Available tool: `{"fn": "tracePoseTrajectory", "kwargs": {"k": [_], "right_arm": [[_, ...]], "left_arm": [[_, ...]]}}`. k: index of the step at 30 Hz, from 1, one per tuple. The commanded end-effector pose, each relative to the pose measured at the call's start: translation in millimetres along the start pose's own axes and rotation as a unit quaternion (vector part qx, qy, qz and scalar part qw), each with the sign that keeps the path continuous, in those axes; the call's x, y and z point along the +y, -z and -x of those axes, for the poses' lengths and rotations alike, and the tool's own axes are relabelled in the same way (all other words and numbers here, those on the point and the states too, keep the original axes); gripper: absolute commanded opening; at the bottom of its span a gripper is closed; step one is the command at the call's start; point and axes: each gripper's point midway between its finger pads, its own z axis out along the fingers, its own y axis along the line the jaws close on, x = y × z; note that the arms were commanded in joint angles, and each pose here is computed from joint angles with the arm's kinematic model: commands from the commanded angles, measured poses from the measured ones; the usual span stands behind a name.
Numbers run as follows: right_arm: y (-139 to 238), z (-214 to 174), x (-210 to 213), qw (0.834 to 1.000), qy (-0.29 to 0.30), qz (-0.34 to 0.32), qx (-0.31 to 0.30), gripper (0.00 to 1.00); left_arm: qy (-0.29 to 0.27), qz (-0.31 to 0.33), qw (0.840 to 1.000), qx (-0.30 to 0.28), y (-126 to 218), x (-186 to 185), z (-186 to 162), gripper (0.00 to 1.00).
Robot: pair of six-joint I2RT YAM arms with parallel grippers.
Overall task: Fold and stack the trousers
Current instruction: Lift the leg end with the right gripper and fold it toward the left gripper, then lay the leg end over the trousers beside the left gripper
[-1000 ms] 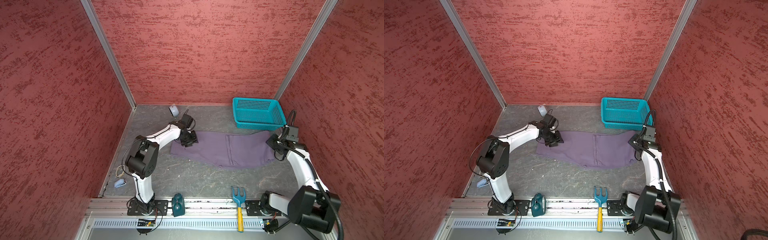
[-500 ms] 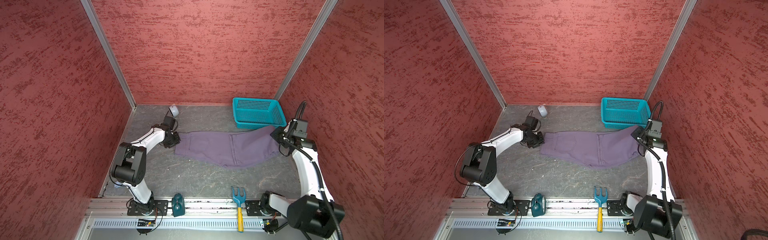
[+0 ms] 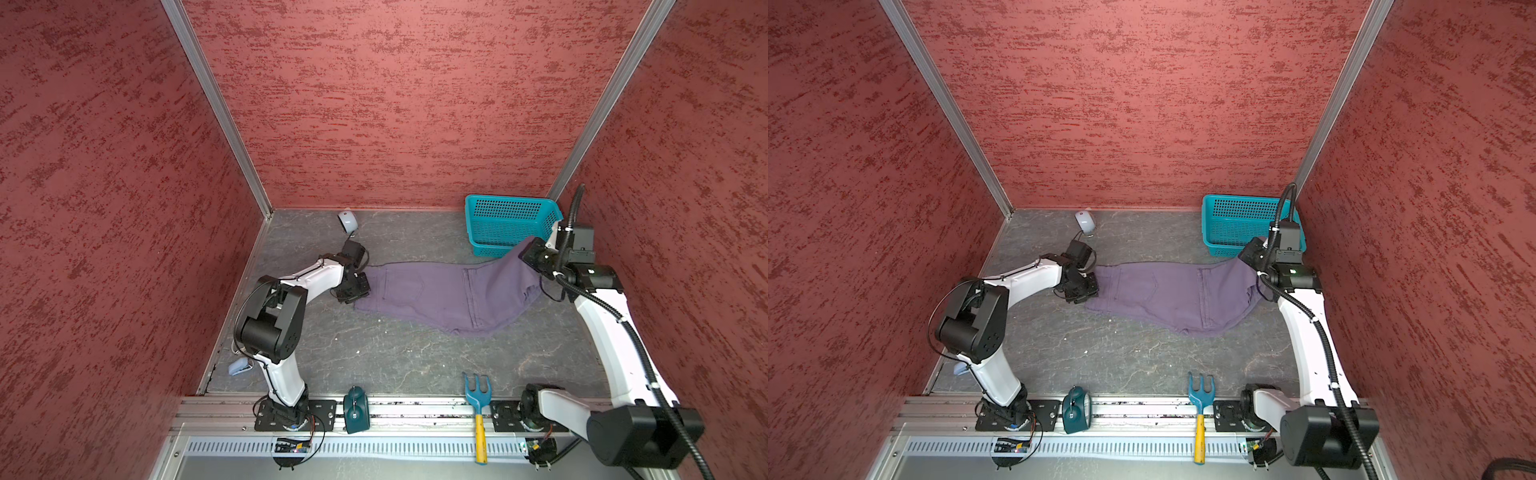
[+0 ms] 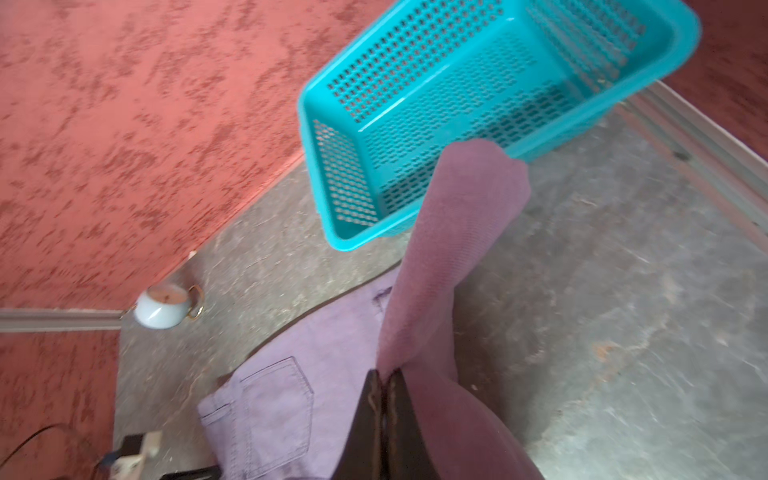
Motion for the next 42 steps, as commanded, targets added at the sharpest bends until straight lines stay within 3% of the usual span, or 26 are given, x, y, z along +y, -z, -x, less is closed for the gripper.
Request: {"fn": "tracePoseTrajectory", "kwargs": {"k": [1,12,29,42], "right_arm": [[6,14,24,0.999,0.007,0.013,-0.030,0.00],[-10,-8,72,0.998,0.039,0.039,-0.004,0.00],[-54,-103,137,0.988,0.086,0.084,0.093,0.00],[-85,-175,167,0.973,0.116,0.103,0.168,0.00]], "left_arm": [[-0.002,-0.014,1.000,0.027,-13,-15,-21,0.37],[-0.051,-0.055,0.994,0.075,-26,-76,-73,0.37],[-0.025,-0.062,0.997,0.046,0,-59,-38,0.40],[-0.007,-0.051,0.997,0.065,-22,-42,-42,0.40]]}}
